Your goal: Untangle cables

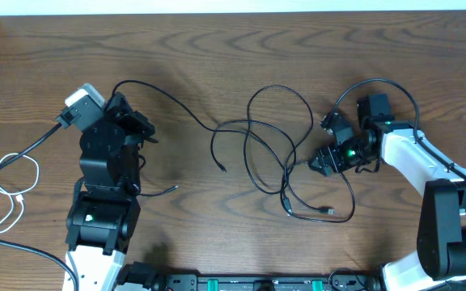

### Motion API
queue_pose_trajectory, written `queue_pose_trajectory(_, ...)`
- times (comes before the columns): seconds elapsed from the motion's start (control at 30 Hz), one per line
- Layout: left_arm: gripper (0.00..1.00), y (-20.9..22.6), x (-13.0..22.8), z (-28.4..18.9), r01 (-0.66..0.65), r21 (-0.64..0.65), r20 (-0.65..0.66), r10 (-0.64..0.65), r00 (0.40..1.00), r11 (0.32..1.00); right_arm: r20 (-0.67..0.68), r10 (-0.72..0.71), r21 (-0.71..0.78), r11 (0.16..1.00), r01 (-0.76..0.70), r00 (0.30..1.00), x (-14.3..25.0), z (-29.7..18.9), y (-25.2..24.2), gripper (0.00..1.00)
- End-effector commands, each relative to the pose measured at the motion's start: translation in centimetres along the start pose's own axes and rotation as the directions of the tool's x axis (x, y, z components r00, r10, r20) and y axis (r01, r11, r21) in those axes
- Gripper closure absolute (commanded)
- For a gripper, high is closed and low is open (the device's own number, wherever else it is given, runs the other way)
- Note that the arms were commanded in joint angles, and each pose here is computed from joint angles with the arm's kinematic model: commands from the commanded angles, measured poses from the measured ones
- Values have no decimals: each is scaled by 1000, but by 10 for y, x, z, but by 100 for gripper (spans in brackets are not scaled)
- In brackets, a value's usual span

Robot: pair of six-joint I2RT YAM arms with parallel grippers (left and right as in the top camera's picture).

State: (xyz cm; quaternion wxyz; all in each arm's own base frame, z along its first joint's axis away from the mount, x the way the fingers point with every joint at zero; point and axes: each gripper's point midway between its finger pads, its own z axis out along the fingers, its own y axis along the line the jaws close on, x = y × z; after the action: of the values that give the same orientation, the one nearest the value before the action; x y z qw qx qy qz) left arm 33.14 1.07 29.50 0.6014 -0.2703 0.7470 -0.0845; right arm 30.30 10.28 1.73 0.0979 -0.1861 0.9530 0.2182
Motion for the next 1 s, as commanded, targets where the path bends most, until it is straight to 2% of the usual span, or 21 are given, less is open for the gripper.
queue_pose_trajectory(0.0, 92, 14, -11, 0, -17, -82, 53, 21, 998, 997, -23, -2, 35, 999, 3, 1000, 4, 1, -6, 30)
queue_pose_trajectory(0.1, 92, 20, -13, 0, -16, -105, 62, 23, 998, 994, -37, 4, 32, 999, -3, 999, 10, 3, -5, 29)
queue_pose_trajectory(0.13, 93, 23, -15, 0, -13, -115, 68, 21, 997, 993, -44, 3, 29, 1000, -1, 999, 14, 4, -5, 23)
queue_pose_trajectory(0.3, 93, 33, -20, 1, -1, -145, 83, 14, 996, 989, -72, -17, 20, 1000, 18, 997, 29, 12, -5, 19)
queue_pose_trajectory(0.47, 92, 36, -22, 1, 2, -152, 87, 12, 996, 988, -72, -17, 32, 999, 20, 997, 34, 15, -7, 40)
queue_pose_trajectory(0.7, 93, 38, -23, 1, 3, -169, 96, 14, 995, 986, -123, -8, 149, 988, 27, 992, 48, 16, -28, 48)
queue_pose_trajectory(0.8, 93, 40, -24, 0, 3, -176, 101, 15, 995, 984, -148, -4, 243, 969, 40, 989, 52, 12, -44, 64)
queue_pose_trajectory(0.9, 93, 48, -29, -1, 10, -221, 128, 19, 992, 975, -173, 25, 373, 927, 42, 985, 56, 4, -67, 85)
queue_pose_trajectory(0.97, 93, 53, -32, -2, 15, -242, 140, 19, 990, 970, -165, 78, 471, 882, 9, 983, 58, -4, -85, 86)
